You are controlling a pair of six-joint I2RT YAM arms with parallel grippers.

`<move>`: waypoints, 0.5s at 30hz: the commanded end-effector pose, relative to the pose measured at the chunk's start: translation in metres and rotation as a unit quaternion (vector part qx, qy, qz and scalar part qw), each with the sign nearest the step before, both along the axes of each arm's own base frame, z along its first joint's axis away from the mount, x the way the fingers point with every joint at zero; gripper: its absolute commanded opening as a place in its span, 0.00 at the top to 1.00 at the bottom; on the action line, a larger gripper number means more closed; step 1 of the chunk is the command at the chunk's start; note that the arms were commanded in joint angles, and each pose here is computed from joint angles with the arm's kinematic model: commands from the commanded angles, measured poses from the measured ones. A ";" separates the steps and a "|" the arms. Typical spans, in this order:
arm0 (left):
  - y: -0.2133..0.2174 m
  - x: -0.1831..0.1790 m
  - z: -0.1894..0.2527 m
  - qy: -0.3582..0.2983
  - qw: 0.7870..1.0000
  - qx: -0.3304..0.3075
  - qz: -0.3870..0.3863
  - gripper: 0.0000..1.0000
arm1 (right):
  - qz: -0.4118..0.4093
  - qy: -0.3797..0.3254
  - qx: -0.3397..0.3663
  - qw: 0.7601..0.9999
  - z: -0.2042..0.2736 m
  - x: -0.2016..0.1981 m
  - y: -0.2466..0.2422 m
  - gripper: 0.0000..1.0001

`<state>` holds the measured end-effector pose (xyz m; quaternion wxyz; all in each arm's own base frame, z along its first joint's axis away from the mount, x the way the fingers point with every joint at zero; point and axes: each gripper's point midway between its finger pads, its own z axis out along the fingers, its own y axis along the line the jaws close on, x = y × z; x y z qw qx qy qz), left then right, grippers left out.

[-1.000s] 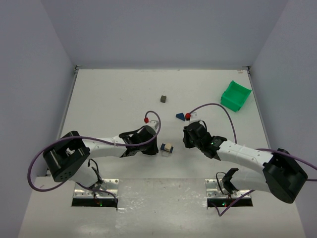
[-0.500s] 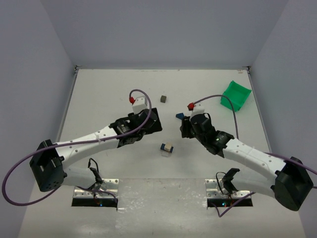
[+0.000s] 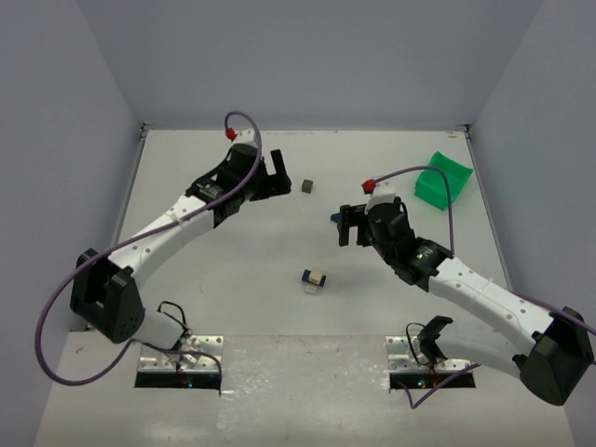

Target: Build the wood block tower

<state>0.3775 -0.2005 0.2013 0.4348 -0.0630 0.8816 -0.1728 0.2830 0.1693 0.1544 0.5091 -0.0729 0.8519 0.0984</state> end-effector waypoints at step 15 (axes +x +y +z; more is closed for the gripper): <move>-0.078 0.155 -0.121 0.085 0.976 0.148 -0.134 0.01 | -0.104 0.034 -0.020 0.994 -0.037 0.001 -0.055 0.01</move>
